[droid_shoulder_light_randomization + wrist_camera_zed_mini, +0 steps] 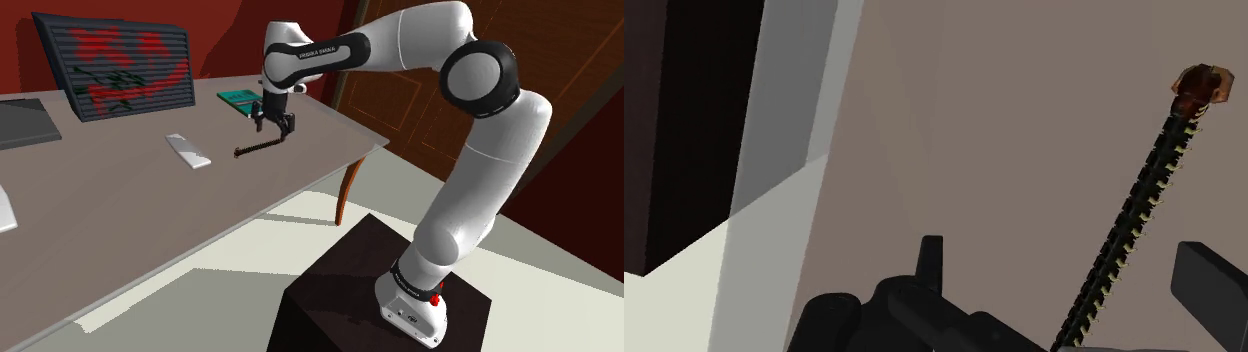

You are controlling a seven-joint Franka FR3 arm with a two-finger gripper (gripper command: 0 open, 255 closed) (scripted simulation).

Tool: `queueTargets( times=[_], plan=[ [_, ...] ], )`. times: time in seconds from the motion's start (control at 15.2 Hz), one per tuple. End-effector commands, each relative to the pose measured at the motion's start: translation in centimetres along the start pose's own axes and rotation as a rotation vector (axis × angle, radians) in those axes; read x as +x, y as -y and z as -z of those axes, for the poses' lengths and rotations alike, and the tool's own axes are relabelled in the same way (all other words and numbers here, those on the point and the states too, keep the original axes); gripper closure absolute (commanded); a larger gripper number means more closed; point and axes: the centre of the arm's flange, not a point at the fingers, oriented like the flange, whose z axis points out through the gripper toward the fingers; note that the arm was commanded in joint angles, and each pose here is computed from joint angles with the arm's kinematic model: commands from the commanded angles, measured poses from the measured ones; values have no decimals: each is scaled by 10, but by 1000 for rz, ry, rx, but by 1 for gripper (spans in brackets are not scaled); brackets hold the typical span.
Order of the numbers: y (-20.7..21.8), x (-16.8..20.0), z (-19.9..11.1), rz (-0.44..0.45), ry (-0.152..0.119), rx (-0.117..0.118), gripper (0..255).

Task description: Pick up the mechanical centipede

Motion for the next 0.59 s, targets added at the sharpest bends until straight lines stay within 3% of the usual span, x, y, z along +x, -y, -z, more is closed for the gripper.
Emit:
queueTargets(
  times=[0.0, 0.26, 0.53],
  plan=[
    [17, 14, -13, -97, 9, 7, 0],
    [47, 51, -36, -280, 26, 19, 0],
    [50, 55, -55, -301, 28, 21, 0]
  ],
)
